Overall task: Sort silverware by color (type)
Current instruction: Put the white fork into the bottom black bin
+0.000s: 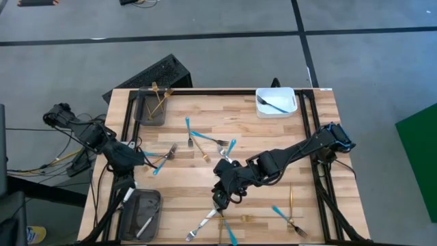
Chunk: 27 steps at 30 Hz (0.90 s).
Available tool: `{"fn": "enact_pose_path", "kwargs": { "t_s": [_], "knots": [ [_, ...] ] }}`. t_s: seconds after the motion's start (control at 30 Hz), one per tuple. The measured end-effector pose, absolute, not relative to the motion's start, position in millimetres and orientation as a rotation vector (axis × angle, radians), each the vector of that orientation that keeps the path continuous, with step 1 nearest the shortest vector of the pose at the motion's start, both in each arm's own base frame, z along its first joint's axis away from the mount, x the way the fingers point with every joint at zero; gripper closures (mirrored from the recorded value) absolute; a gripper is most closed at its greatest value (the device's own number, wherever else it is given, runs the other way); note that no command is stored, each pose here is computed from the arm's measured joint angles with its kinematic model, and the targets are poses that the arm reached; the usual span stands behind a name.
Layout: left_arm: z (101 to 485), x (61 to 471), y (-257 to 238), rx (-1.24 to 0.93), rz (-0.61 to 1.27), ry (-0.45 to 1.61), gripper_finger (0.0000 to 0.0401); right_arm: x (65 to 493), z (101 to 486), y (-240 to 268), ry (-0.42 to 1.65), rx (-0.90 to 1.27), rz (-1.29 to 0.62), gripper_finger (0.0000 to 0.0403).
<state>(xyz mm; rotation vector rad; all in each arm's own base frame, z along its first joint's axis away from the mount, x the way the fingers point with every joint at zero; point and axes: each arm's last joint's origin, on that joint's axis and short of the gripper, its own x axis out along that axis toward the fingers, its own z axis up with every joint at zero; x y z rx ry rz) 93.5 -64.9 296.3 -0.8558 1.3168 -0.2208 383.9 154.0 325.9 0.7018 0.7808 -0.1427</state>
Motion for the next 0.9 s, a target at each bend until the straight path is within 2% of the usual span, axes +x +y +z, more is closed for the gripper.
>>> {"fn": "enact_pose_path", "kwargs": {
  "t_s": [0.37,0.5,0.73,0.9],
  "knots": [
    [265.7,89.8,-71.9,-0.852,-0.213,1.465,0.0382,385.6,325.3,147.7,0.782,0.681,-0.155,0.0282],
    [266.0,97.1,-74.6,-0.899,-0.186,1.373,0.0382,387.5,325.1,142.4,0.779,0.685,-0.168,0.0282],
    [286.8,107.1,-83.0,-0.912,-0.392,1.192,0.0381,390.2,324.6,133.3,0.778,0.691,-0.192,0.0282],
    [276.6,109.2,-84.6,-0.855,-0.337,1.185,0.0381,390.9,324.4,131.2,0.810,0.723,-0.154,0.0282]
  ]
}}
